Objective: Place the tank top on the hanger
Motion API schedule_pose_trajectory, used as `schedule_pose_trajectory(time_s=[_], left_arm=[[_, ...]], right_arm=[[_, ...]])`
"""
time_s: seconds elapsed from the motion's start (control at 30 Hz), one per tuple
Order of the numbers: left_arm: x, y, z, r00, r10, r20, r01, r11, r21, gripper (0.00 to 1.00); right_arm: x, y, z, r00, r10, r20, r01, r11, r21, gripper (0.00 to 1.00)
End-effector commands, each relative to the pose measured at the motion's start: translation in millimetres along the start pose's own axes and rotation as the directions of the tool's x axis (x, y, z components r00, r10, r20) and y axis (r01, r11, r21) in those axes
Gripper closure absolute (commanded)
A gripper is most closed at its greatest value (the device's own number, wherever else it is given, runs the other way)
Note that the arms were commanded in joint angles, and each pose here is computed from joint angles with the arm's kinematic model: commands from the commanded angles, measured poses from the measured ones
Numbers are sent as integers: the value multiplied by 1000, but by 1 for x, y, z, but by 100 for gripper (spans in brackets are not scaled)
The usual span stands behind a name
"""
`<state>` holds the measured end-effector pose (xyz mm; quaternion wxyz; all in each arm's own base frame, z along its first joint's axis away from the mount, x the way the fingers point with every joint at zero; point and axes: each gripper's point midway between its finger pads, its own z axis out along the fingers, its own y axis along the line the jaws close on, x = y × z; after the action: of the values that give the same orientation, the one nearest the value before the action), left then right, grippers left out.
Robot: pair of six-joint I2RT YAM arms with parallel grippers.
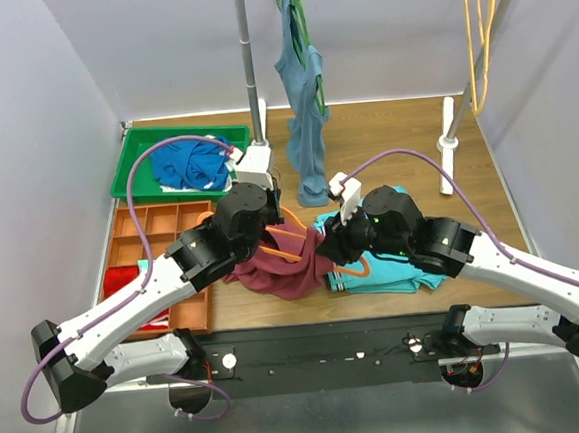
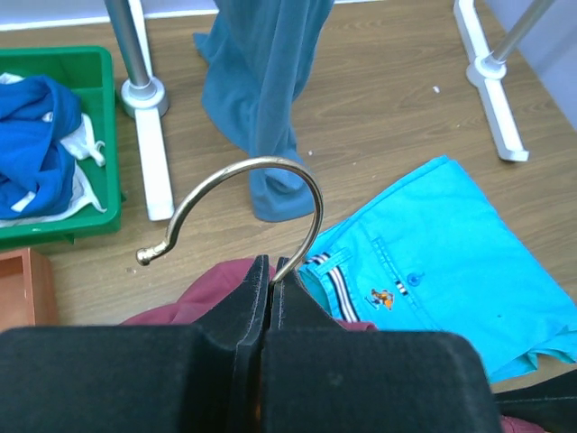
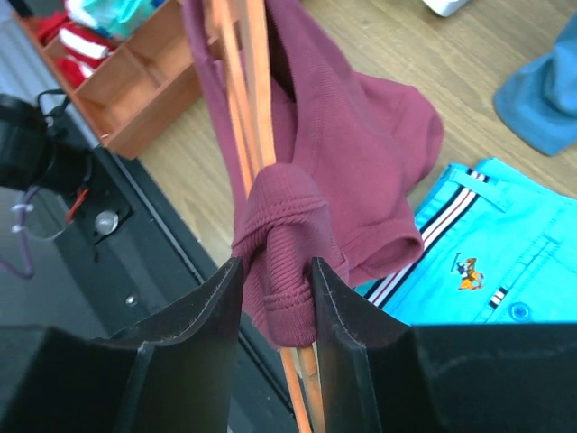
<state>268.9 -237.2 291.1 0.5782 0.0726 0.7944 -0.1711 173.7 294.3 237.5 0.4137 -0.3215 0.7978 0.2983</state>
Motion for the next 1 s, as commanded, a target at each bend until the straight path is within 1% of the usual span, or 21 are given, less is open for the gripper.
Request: schedule_pose_trajectory(time_s=[0.0,0.07,0.17,0.2,0.27,0.33,0.37,0.43,0.47,0.5,0.53,0.57,0.6,0.63,0.7,0.73,0.8,0.83,0.93,0.97], left_arm=[[-34,-16,-13,996,-35,77,30,997,75,100],[-36,-17,-14,996,-38,82,32,996,80,100],[-39,-18,-16,995,-44,92,36,996,86,100],[-40,-19,-16,994,-46,95,37,995,90,100],[-41,-21,-16,994,-52,97,42,994,98,100],[-45,-25,-18,993,-62,104,50,992,113,100],[-46,-25,-19,992,-65,107,52,992,118,100],[-49,-27,-20,992,-66,111,53,991,123,100],[-50,-27,-20,992,-67,111,53,991,125,100],[-51,-27,-21,992,-67,111,53,991,125,100],[-52,-26,-21,991,-67,114,54,992,118,100],[-53,-26,-21,991,-71,115,57,992,115,96],[-52,-24,-21,992,-69,109,57,993,108,86],[-55,-24,-22,991,-73,112,62,993,105,72],[-55,-23,-22,992,-73,107,63,993,98,64],[-60,-24,-24,990,-81,112,70,993,98,51],[-64,-22,-26,990,-83,117,73,993,92,48],[-70,-22,-30,988,-90,129,77,992,99,43],[-80,-22,-37,985,-100,142,85,990,109,31],[-82,-22,-39,984,-102,144,86,990,115,29]], right_arm=[[1,9,-16,1000,-12,-10,12,999,-52,56],[1,8,-18,1000,-9,-4,9,999,-43,54],[-1,15,-21,1000,4,10,-3,997,-81,55],[-1,18,-20,1000,7,15,-5,995,-101,55],[-1,20,-20,1000,23,20,-21,994,-111,60],[1,21,-17,999,36,24,-33,993,-113,68],[2,20,-14,999,40,20,-38,993,-107,76],[1,13,-12,998,58,27,-56,996,-68,86],[0,11,-11,997,63,33,-61,997,-54,97],[-3,6,-12,996,70,49,-69,997,-27,99],[-3,6,-13,995,82,54,-80,996,-27,99],[-5,0,-14,993,90,71,-90,996,6,99],[-9,-4,-14,991,96,92,-99,995,29,99],[-14,-4,-19,987,107,117,-111,993,31,99],[-19,-9,-23,981,114,160,-123,991,53,99],[-23,-9,-29,975,121,184,-132,990,50,99],[-31,-14,-35,967,122,223,-142,987,75,99],[-33,-16,-37,964,125,234,-148,986,82,99],[-46,-22,-49,950,128,284,-166,980,113,99],[-51,-23,-55,944,130,304,-173,978,119,99]])
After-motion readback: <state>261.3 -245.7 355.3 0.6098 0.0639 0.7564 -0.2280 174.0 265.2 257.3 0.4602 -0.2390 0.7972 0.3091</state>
